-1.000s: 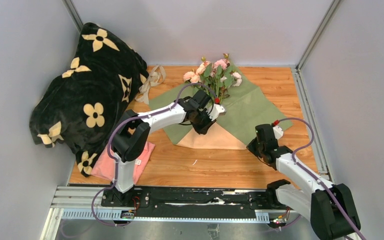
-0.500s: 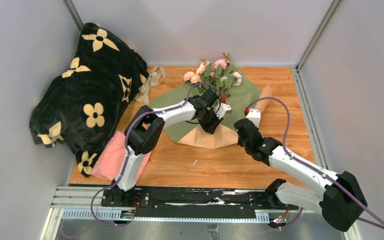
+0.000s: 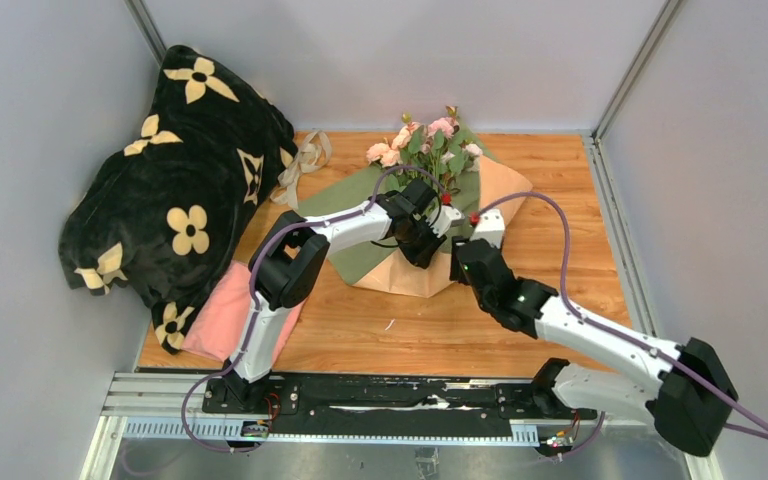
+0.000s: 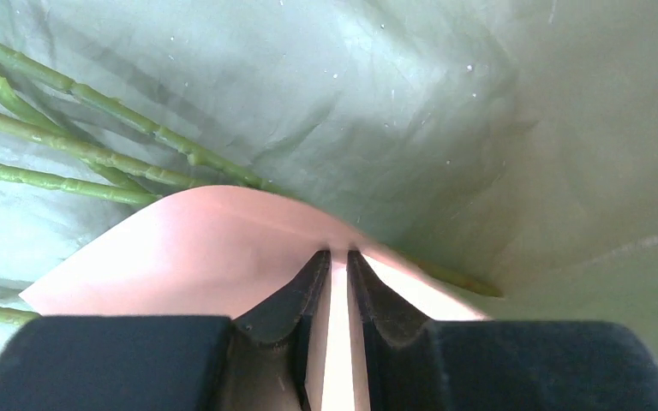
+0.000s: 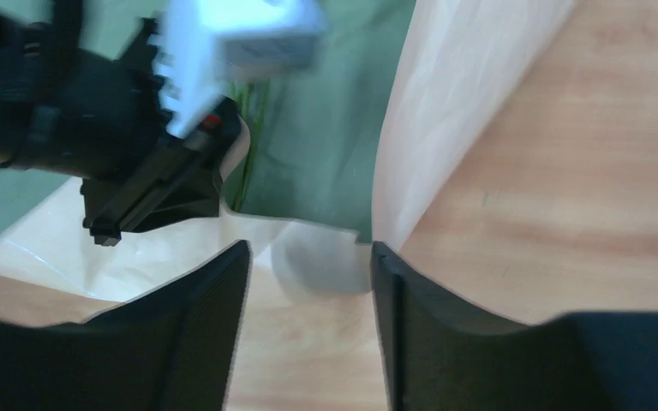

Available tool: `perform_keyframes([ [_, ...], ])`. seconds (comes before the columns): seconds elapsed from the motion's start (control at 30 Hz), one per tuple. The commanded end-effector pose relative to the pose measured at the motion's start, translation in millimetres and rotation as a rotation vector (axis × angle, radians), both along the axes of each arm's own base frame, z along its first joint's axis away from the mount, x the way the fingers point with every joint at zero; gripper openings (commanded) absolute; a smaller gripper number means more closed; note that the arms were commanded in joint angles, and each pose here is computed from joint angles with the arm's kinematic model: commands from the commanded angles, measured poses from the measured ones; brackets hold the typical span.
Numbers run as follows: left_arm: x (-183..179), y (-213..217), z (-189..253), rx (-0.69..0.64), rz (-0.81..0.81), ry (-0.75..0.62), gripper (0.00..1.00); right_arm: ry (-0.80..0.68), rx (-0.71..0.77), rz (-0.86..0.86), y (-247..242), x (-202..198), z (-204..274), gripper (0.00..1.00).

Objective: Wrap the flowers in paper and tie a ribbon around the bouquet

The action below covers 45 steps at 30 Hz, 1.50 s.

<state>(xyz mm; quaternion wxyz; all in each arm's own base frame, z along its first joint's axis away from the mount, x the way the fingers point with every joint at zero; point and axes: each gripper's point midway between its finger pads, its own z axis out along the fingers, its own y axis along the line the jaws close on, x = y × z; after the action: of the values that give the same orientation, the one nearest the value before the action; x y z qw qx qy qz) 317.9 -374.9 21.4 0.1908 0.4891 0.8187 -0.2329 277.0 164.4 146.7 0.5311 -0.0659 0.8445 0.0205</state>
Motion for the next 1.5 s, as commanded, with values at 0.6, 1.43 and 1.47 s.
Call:
perform_keyframes([
  [0.6, -14, 18, -47, 0.101, 0.024, 0.083, 0.22, 0.142, 0.675, -0.545, -25, -35, -101, 0.79],
  [1.43, -5, 22, -54, 0.104, 0.042, 0.112, 0.22, 0.079, -0.3, -0.234, -30, 2, -69, 0.0],
  [1.47, -3, 22, -53, 0.102, 0.044, 0.111, 0.23, 0.058, -0.336, -0.208, -24, 4, -62, 0.0],
])
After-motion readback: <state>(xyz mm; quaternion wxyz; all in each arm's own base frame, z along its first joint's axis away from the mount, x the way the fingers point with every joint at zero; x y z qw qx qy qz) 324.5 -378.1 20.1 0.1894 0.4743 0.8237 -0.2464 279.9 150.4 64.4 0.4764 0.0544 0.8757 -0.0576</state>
